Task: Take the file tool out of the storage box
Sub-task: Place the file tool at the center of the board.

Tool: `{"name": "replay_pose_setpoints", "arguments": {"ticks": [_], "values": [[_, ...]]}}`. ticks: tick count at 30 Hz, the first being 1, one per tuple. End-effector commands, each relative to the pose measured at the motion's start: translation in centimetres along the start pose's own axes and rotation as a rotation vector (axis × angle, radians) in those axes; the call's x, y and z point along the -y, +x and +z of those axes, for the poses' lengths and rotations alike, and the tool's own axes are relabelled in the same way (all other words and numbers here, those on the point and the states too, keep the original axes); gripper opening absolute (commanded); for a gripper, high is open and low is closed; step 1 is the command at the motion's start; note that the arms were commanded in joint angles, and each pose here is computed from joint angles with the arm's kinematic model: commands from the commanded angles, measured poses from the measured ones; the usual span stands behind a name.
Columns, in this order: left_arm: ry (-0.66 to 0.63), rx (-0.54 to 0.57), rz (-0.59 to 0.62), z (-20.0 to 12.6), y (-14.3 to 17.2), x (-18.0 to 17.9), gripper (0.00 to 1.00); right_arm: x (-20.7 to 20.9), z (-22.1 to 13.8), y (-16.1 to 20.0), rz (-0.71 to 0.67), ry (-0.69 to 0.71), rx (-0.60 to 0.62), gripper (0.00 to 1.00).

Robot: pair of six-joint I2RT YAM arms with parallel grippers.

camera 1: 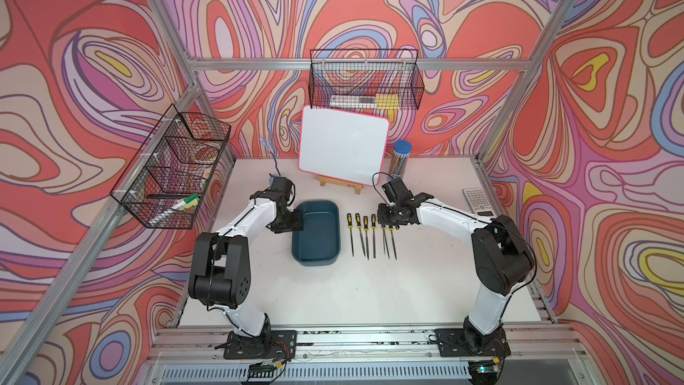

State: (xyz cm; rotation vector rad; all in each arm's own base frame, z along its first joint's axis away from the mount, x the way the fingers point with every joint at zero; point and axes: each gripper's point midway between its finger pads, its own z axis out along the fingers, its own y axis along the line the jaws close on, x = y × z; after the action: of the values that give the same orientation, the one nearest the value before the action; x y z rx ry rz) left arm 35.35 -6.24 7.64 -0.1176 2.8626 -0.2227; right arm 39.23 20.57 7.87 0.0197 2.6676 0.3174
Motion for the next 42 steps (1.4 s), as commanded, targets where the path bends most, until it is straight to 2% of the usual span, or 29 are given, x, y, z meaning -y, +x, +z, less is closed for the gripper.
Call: {"name": "replay_pose_setpoints", "arguments": {"ticks": [1, 3, 9, 25, 31, 36, 42], "values": [[0.029, 0.057, 0.005, -2.0, -1.4, 0.8, 0.68, 3.0, -2.2, -1.2, -0.055, 0.064, 0.045, 0.0], [0.028, 0.079, 0.004, -2.6, -1.9, 0.8, 0.75, 4.7, -1.8, -0.9, -0.074, 0.108, 0.022, 0.0], [0.032, 0.124, 0.012, -3.8, -2.8, 1.1, 0.77, 7.7, 0.1, 0.0, -0.105, 0.202, -0.03, 0.0], [0.019, 0.102, -0.003, -3.2, -2.5, 0.7, 0.78, 7.6, 3.9, 1.1, -0.078, 0.17, -0.075, 0.01], [0.024, 0.094, -0.01, -2.9, -2.5, 0.8, 0.78, 7.5, 4.3, 1.0, -0.075, 0.168, -0.076, 0.1], [0.021, 0.097, -0.012, -3.0, -2.4, 0.8, 0.78, 7.5, 4.4, 1.2, -0.071, 0.163, -0.086, 0.13], [0.012, 0.124, -0.011, -3.7, -3.0, 0.7, 0.8, 7.3, 3.9, 0.8, -0.068, 0.16, -0.074, 0.31]]}}
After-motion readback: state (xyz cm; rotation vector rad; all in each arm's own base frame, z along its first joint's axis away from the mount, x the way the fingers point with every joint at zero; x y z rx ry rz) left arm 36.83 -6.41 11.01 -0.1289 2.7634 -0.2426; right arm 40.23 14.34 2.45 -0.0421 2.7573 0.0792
